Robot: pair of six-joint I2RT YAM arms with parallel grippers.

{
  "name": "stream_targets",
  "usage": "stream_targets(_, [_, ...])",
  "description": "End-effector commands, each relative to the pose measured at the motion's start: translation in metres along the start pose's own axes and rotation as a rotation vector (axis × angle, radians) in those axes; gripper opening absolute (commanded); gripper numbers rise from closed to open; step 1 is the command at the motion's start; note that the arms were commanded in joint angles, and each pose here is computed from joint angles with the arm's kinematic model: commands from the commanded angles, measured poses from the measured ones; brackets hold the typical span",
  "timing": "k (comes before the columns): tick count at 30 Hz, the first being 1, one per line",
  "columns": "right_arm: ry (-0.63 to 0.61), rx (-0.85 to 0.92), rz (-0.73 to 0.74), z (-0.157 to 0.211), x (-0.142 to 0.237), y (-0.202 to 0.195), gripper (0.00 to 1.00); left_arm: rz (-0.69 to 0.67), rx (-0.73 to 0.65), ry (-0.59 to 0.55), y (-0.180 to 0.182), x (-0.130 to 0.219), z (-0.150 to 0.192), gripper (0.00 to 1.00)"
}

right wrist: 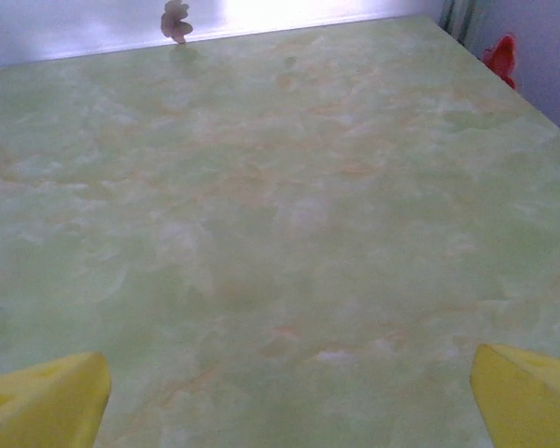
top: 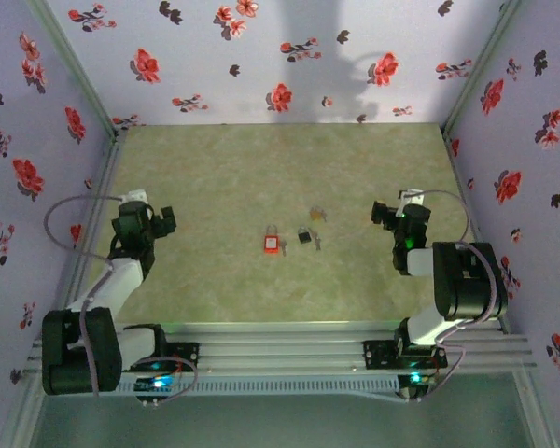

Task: Lock with the key

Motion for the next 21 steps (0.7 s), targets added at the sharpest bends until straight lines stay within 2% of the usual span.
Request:
stream_targets(1, [-0.017, -0.021, -0.023, -0.002, 0.001, 0.003, 0.99, 0.040, -0.043, -0.105, -0.004, -0.005, -0.014, 1.00])
stream_targets(5, [-0.013, -0.020, -0.022, -0.002, 0.002, 0.004, 0.99, 0.050, -0.036, -0.074, -0.004, -0.018, -0.002, 1.00])
stream_targets(14, [-0.015, -0.021, -0.023, -0.002, 0.002, 0.004, 0.99, 0.068, -0.010, -0.184, -0.007, -0.028, -0.013, 1.00])
stream_targets(21, [-0.016, -0.021, -0.022, -0.002, 0.001, 0.004, 0.99, 0.107, 0.008, -0.200, -0.015, -0.037, -0.010, 1.00])
Point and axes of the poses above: each hand's point on the last joint's axis, 136 mm out from that joint toward the fingers, its own x axis back along the fingers, its own y axis along the line the jaws close on, z = x × y, the point moved 1 cm from there along x, back along the fingers, and after that the axes turned 2 degrees about -x, right-handed, at the moved point
